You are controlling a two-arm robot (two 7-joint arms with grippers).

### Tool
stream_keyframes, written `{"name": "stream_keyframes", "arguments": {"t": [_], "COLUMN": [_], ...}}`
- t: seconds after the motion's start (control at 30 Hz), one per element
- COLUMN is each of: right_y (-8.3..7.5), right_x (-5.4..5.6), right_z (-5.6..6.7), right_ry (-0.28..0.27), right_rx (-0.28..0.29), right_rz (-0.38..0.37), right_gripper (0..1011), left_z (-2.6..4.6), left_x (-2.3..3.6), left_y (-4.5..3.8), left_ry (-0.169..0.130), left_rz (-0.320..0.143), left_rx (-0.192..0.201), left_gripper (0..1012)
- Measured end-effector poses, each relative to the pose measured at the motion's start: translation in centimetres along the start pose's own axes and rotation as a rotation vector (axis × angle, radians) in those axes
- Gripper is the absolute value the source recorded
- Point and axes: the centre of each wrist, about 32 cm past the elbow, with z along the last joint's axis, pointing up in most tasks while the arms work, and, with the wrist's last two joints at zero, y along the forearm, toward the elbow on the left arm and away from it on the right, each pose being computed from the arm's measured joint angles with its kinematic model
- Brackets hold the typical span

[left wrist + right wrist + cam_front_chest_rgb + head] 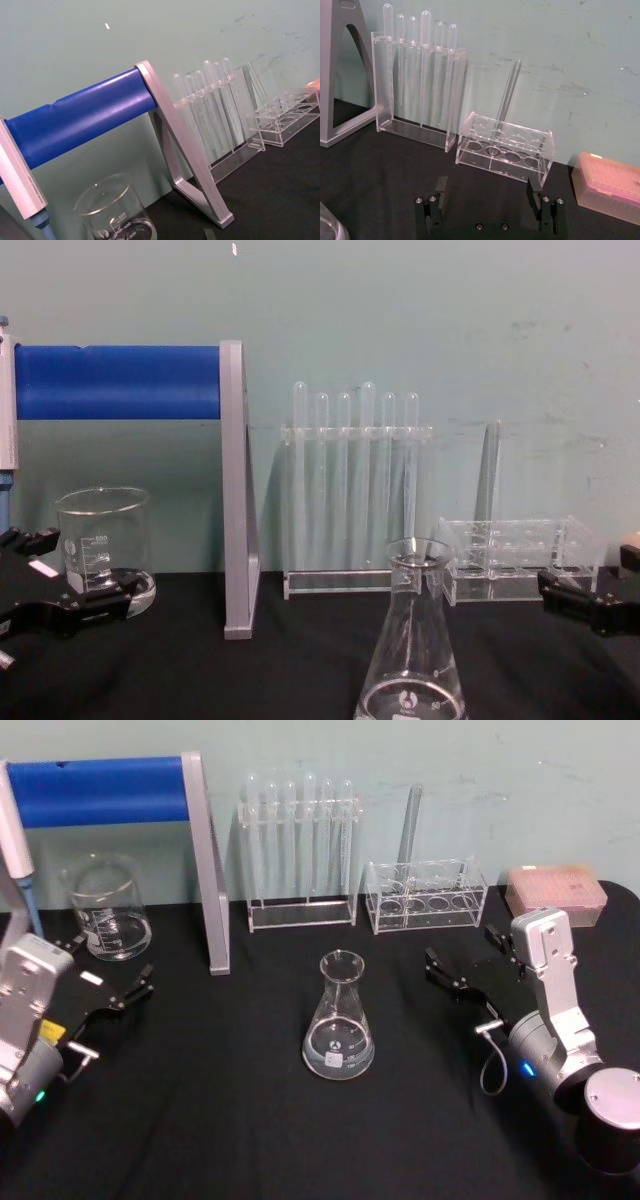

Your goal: Grasp the erlenmeyer flask with one hand, shake it three times, then place it back.

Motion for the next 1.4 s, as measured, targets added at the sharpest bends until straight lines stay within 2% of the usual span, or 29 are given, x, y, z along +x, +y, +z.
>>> {"name": "stream_keyframes", "arguments": {"t": [1.4], "right_y": [0.0], "right_x": [0.0], "right_z": [0.0], "right_ry": [0.0], "right_rx": [0.0], "right_rz": [0.0], "right_gripper": [1000], "left_z": [0.0], "left_x": [0.0], "left_y": [0.0], "left_ry": [0.0], "left_rz": [0.0], "left_rx": [0.0], "left_gripper": [1001]}}
